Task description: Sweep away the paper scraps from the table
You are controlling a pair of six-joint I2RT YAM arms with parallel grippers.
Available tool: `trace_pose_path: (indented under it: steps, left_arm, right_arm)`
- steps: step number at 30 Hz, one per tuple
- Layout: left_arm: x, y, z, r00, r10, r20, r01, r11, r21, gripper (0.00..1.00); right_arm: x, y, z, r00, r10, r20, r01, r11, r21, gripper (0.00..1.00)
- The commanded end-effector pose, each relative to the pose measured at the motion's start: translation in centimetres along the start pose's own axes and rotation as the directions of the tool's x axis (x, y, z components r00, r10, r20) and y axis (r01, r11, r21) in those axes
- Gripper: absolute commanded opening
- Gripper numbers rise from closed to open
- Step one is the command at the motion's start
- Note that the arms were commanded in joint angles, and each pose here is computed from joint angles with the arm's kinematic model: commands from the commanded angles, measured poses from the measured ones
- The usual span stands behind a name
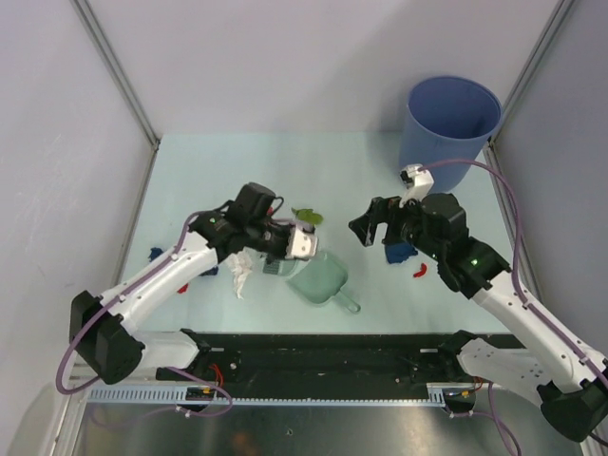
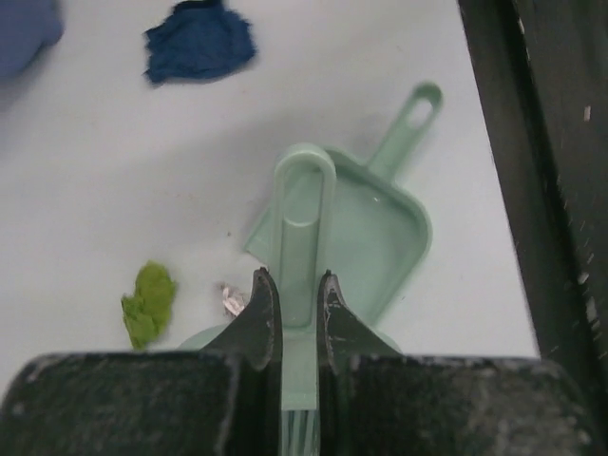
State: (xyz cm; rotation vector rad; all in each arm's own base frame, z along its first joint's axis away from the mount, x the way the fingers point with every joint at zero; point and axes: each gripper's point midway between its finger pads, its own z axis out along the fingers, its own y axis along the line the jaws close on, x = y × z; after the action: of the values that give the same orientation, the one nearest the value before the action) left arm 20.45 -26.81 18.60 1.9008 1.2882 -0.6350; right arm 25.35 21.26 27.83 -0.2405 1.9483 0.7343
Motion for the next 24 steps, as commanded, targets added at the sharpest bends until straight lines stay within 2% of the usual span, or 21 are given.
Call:
trace_pose_path:
  steps: [1, 3, 5, 8, 9, 12, 13, 16, 18, 21, 22, 24]
  left_arm:
    - [-7.1, 3.6, -4.2, 0.940, -0.243, 0.240, 0.272, 0.958, -0.094, 0.00]
    - [-7.8, 5.9, -5.9, 0.925, -0.277, 0.262, 0.334, 0.920, -0.207, 0.00]
    - [-9.0, 8.3, -7.8, 0.885, -0.341, 0.316, 0.435, 0.849, -0.301, 0.00]
    - [-9.1, 11.2, -9.9, 0.844, -0.397, 0.362, 0.529, 0.730, -0.432, 0.00]
    - [-8.4, 12.3, -10.9, 0.831, -0.411, 0.375, 0.554, 0.667, -0.498, 0.00]
    - [-8.6, 13.5, -12.4, 0.756, -0.453, 0.473, 0.654, 0.548, -0.522, 0.00]
    - [-9.0, 13.5, -12.5, 0.708, -0.485, 0.514, 0.706, 0.511, -0.490, 0.00]
    - [-9.2, 13.6, -12.9, 0.631, -0.527, 0.570, 0.776, 0.442, -0.451, 0.00]
    - [-9.2, 13.7, -13.3, 0.610, -0.533, 0.587, 0.792, 0.427, -0.435, 0.00]
    - [-9.6, 13.6, -13.7, 0.585, -0.539, 0.606, 0.810, 0.426, -0.403, 0.00]
    - [-9.8, 13.5, -13.9, 0.577, -0.541, 0.612, 0.816, 0.423, -0.394, 0.00]
    - [-9.9, 13.6, -14.0, 0.568, -0.543, 0.618, 0.821, 0.418, -0.388, 0.00]
  right_arm:
    - [-4.3, 0.9, -1.3, 0.985, -0.025, 0.173, 0.029, 0.999, -0.025, 1.00]
    - [-5.0, 1.3, -1.1, 0.979, -0.030, 0.204, 0.036, 0.999, -0.024, 0.98]
    - [-5.3, 3.4, -0.5, 0.973, -0.045, 0.225, 0.066, 0.994, -0.089, 0.98]
    - [-4.9, 7.6, 0.5, 0.962, -0.100, 0.255, 0.152, 0.969, -0.193, 0.98]
    - [-5.0, 8.7, 0.7, 0.952, -0.123, 0.280, 0.187, 0.959, -0.213, 0.98]
    - [-4.0, 12.4, 2.6, 0.944, -0.138, 0.300, 0.231, 0.925, -0.303, 1.00]
    - [-3.8, 13.5, 3.5, 0.944, -0.127, 0.306, 0.235, 0.908, -0.347, 1.00]
    - [-3.5, 14.0, 5.6, 0.946, -0.101, 0.308, 0.216, 0.905, -0.366, 1.00]
    - [-3.6, 14.4, 6.2, 0.946, -0.088, 0.312, 0.210, 0.901, -0.380, 0.98]
    - [-2.3, 13.3, 8.4, 0.959, -0.100, 0.265, 0.193, 0.916, -0.352, 0.90]
    - [-1.8, 13.3, 8.7, 0.964, -0.098, 0.247, 0.187, 0.911, -0.368, 0.78]
    - [-0.9, 13.3, 9.8, 0.972, -0.092, 0.219, 0.174, 0.903, -0.393, 0.62]
